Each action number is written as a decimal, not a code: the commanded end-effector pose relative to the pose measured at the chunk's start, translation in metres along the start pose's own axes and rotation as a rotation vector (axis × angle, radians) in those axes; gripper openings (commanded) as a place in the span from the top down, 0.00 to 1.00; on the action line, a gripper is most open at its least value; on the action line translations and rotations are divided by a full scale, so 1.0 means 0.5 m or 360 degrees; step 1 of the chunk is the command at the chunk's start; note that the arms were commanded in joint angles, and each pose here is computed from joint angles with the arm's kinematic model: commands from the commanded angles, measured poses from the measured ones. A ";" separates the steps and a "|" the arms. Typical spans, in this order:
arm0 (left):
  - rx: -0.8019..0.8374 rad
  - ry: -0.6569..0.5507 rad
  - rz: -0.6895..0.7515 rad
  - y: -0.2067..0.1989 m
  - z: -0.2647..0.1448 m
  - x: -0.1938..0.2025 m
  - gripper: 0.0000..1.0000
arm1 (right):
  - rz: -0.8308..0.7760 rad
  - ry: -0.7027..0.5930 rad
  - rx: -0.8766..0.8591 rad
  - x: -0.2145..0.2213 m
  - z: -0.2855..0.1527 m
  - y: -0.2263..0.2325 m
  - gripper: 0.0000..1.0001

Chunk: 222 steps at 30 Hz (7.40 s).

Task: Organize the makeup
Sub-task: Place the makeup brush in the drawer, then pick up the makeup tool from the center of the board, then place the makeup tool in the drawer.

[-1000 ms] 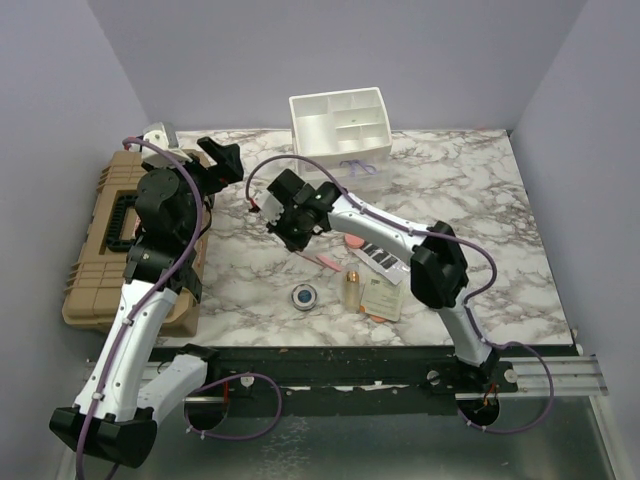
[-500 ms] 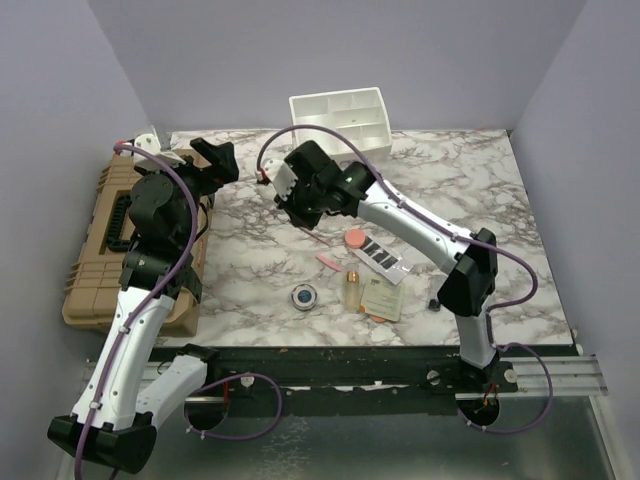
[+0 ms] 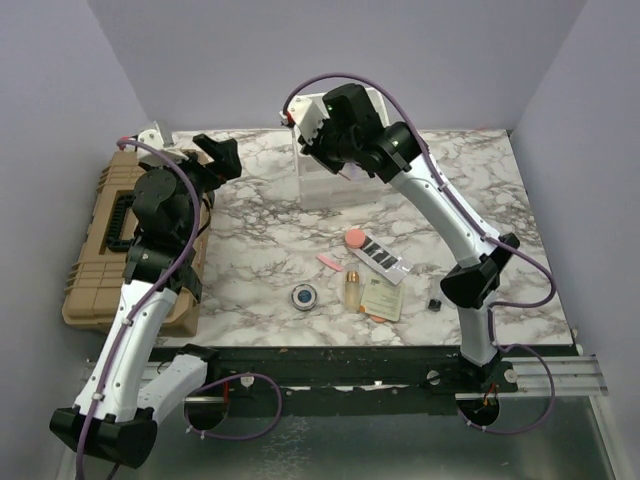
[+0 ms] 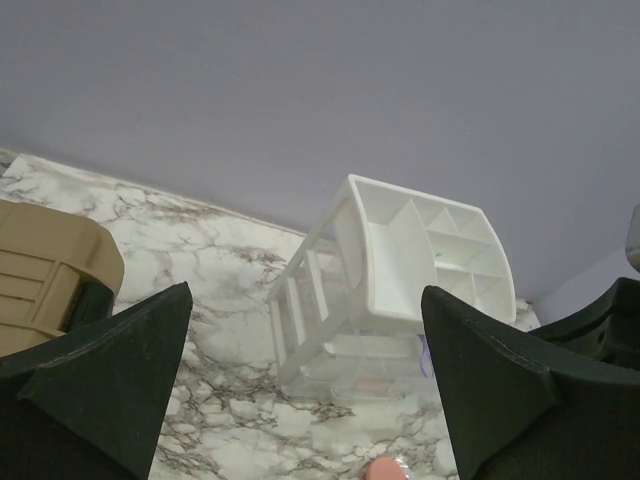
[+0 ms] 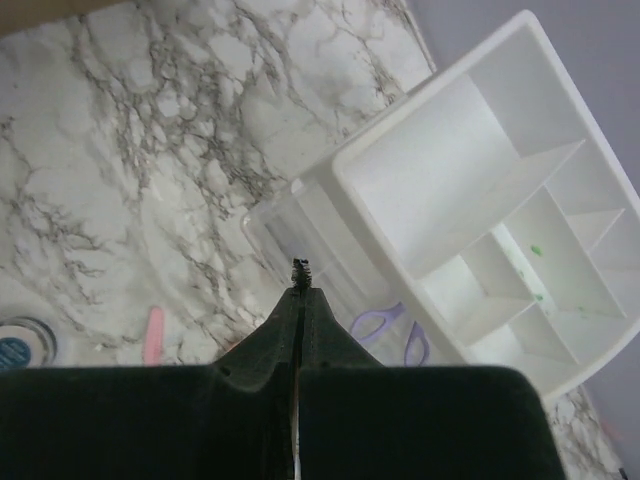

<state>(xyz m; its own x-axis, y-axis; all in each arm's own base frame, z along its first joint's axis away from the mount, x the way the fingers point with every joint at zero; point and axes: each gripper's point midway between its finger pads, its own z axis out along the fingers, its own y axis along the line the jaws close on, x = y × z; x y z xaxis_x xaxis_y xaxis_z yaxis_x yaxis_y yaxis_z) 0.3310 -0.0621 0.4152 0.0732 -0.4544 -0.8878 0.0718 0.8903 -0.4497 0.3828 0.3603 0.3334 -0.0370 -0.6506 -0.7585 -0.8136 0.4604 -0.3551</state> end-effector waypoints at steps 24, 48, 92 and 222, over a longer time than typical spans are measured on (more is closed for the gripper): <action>0.0573 0.0606 0.0102 -0.102 0.094 0.208 0.01 | -0.0647 0.0294 -0.0136 0.203 0.135 -0.071 0.99; 0.0439 0.0670 0.0003 -0.074 0.116 0.249 0.01 | -0.0021 -0.0137 -0.0019 0.070 -0.043 -0.015 0.47; 0.0325 0.0489 -0.0028 -0.054 0.101 0.200 0.01 | 0.0595 0.0872 -0.0365 0.516 0.205 0.313 0.54; 0.0707 0.1123 0.0089 -0.090 0.099 0.429 0.06 | -0.0290 0.0449 0.0164 0.244 0.074 -0.111 0.62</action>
<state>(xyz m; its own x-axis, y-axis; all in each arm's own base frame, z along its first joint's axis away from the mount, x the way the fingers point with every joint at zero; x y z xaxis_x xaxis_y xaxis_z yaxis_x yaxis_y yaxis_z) 0.3918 -0.1941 0.2393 -0.5531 -0.1565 -0.8183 0.4603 0.7613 -0.4567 0.4470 0.2839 0.2406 -0.0202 -0.8704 -0.4920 -0.7664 0.3295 -0.5515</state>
